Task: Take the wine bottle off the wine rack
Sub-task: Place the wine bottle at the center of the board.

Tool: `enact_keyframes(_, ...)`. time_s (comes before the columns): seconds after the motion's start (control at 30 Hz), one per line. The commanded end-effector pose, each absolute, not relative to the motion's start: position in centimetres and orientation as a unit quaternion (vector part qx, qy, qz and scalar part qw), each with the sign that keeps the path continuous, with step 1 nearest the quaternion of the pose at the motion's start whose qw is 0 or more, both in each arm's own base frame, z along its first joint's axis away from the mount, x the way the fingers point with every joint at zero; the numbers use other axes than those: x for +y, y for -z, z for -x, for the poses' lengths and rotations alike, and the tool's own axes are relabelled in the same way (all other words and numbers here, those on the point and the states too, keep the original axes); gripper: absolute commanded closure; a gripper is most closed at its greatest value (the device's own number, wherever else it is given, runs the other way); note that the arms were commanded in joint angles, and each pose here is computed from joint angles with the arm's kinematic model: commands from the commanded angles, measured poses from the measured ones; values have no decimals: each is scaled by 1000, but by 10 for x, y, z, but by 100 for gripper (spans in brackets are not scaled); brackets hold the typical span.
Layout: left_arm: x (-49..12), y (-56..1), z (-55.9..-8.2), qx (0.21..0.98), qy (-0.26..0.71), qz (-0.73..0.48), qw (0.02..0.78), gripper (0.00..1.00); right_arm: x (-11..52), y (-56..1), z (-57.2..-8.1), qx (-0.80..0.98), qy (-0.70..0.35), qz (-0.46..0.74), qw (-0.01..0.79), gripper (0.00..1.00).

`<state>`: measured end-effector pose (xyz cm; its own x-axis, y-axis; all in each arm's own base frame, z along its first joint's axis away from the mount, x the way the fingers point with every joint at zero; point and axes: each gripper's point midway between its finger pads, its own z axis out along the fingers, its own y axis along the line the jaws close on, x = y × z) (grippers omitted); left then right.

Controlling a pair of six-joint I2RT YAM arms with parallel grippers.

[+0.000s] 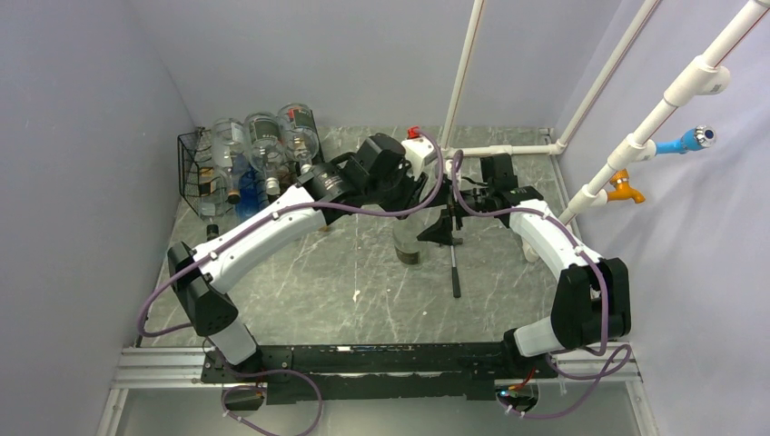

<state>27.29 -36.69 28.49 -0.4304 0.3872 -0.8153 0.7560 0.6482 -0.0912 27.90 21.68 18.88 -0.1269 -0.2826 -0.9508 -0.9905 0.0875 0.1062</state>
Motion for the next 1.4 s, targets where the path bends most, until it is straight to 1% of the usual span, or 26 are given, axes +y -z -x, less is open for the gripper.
enact_keyframes(0.0, -376, -300, -268, 813, 251, -337, 403, 79, 219, -217, -279, 579, -444, 523, 441, 0)
enact_keyframes(0.27, -383, -303, -270, 813, 263, -324, 406, 68, 216, -220, -279, 576, -451, 518, 444, 0)
enact_keyframes(0.67, -393, -314, -274, 808, 280, -314, 413, 63, 216, -223, -280, 579, -455, 509, 446, 0)
enact_keyframes(1.07, -397, -332, -273, 799, 300, -303, 424, 51, 212, -227, -283, 583, -462, 497, 447, 0)
enact_keyframes(1.37, -396, -340, -273, 795, 308, -294, 431, 47, 211, -230, -283, 583, -463, 495, 449, 0)
